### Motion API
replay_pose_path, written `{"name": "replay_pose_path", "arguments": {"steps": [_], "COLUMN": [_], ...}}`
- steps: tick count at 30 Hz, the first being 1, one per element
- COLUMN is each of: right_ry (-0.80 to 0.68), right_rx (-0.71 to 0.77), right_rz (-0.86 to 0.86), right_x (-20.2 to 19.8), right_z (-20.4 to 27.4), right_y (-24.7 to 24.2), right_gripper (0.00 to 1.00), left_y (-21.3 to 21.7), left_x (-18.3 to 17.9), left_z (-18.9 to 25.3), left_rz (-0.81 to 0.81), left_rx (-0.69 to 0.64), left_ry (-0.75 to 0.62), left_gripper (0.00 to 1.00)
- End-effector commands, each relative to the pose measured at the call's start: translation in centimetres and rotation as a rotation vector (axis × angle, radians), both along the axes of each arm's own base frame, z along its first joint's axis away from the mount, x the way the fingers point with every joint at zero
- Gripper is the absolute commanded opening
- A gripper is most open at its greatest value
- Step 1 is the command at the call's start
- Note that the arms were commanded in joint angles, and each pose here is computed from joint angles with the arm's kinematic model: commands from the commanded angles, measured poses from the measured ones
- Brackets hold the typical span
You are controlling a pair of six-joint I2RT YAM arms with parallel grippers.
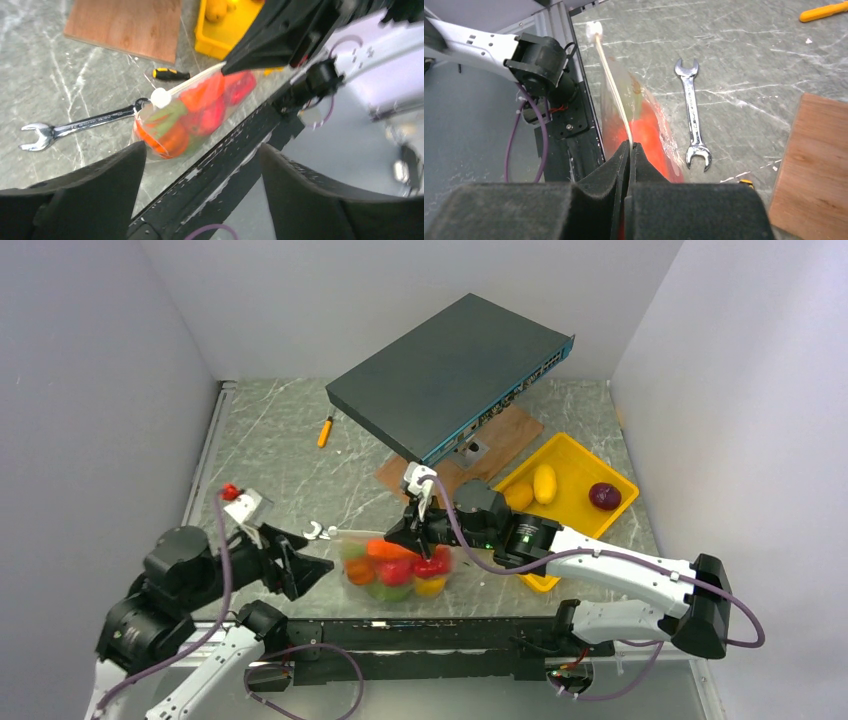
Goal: Place the food in the zip-top bag and seal the zipper
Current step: Zip the zipper food storage bag at the center of the board, then place the zipper food storage bag at the center of the board.
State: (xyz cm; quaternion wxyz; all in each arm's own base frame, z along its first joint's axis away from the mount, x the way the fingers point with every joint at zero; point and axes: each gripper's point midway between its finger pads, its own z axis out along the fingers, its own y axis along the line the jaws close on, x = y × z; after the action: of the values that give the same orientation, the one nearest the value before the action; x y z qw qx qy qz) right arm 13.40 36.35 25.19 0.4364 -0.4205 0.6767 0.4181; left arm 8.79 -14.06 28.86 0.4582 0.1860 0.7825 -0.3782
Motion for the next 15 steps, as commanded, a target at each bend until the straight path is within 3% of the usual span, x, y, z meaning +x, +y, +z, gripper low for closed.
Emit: {"name": "replay_pose_path", "arguments": {"steps": [1, 6, 11, 15], "right_ry": [0.004, 0.019, 0.024, -0.005], "right_rx": [0.082, 0.155, 0.242, 0.217], "right_rz": [-0.033, -0.034, -0.087, -0.171], "right_x": [-0.1, -0.9, -0.5, 1.5], "right_z": [3.4, 5.3, 8.5, 9.2], "right_y": [0.6, 2.1, 5.0, 9.0], "right_gripper": [0.0, 0.0, 0.0, 0.0], "left_y": [3.7, 7.6, 9.0, 9.7], "left_x": [0.7, 0.9, -0.1, -1.3], "left_z": [3.7, 4.1, 4.6, 5.4], "left_rz": [0.206, 0.447, 0.514, 0.54], "left_rx": [0.035, 0.04, -0.045, -0.128], "left_ry": [-0.072, -0.025, -0.061, -0.078], "left_gripper": [0.99, 1.0, 1.0, 1.0]}}
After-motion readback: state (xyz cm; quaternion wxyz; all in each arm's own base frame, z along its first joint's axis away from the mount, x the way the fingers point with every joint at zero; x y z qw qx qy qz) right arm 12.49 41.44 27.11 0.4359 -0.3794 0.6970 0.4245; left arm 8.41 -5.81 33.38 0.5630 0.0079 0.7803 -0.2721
